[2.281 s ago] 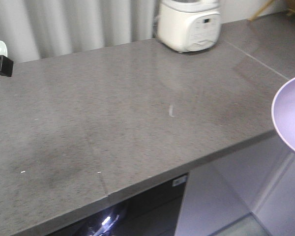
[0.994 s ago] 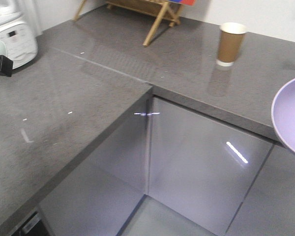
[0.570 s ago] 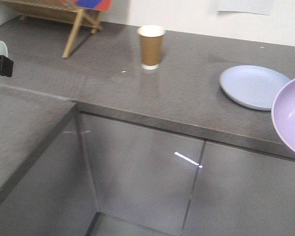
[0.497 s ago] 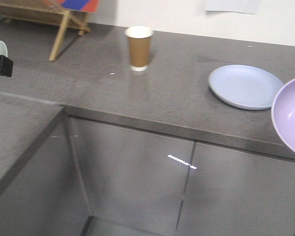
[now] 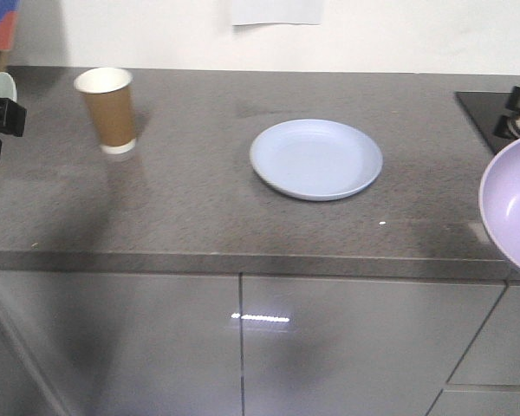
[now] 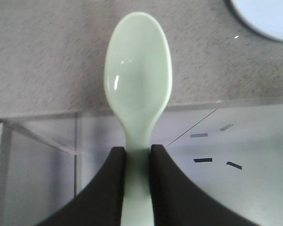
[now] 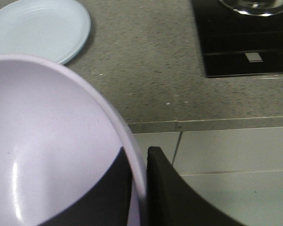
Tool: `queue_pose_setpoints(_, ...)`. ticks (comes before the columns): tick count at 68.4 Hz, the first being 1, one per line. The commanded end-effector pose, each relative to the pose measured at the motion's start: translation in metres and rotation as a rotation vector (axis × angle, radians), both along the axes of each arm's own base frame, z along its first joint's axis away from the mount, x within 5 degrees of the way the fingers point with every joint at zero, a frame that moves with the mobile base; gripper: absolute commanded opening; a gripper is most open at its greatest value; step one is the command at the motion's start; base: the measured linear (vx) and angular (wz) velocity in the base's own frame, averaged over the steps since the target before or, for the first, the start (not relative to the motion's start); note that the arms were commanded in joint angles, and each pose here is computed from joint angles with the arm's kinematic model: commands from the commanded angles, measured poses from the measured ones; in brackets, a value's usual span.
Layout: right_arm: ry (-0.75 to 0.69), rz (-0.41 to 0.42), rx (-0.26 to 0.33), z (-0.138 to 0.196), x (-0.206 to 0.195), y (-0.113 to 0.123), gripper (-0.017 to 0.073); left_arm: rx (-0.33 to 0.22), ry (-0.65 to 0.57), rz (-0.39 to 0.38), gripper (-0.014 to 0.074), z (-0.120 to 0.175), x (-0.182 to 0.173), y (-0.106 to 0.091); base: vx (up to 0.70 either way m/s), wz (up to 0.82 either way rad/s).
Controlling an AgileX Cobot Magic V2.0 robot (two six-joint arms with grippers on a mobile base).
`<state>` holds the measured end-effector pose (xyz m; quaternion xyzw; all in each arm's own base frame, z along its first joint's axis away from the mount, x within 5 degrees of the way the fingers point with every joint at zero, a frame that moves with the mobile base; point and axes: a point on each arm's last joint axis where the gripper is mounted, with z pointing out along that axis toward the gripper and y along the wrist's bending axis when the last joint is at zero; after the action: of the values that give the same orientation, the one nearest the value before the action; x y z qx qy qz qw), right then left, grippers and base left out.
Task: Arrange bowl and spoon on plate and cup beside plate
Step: 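Drive the base along the counter to the light blue plate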
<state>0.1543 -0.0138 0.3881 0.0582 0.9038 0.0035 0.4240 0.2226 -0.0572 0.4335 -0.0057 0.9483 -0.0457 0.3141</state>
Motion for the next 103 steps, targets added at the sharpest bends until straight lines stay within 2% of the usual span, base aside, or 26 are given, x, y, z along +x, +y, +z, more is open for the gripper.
queue_pose_setpoints(1,-0.100,-0.004,-0.020,0.0144,0.0006,-0.0014,-0.0006,-0.020,-0.063,0.000,-0.0006,0.0134,-0.0074,0.0011,0.16,-0.40)
queue_pose_setpoints(61,-0.100,-0.004,-0.020,0.0144,0.0006,-0.0014,-0.0006,-0.020,-0.063,0.000,-0.0006,0.0134,-0.0074,0.0011,0.17,-0.16)
queue_pose_setpoints(103,-0.100,-0.004,-0.020,0.0144,0.0006,-0.0014,-0.0006,-0.020,-0.063,0.000,-0.0006,0.0134,-0.0074,0.0011,0.20,-0.01)
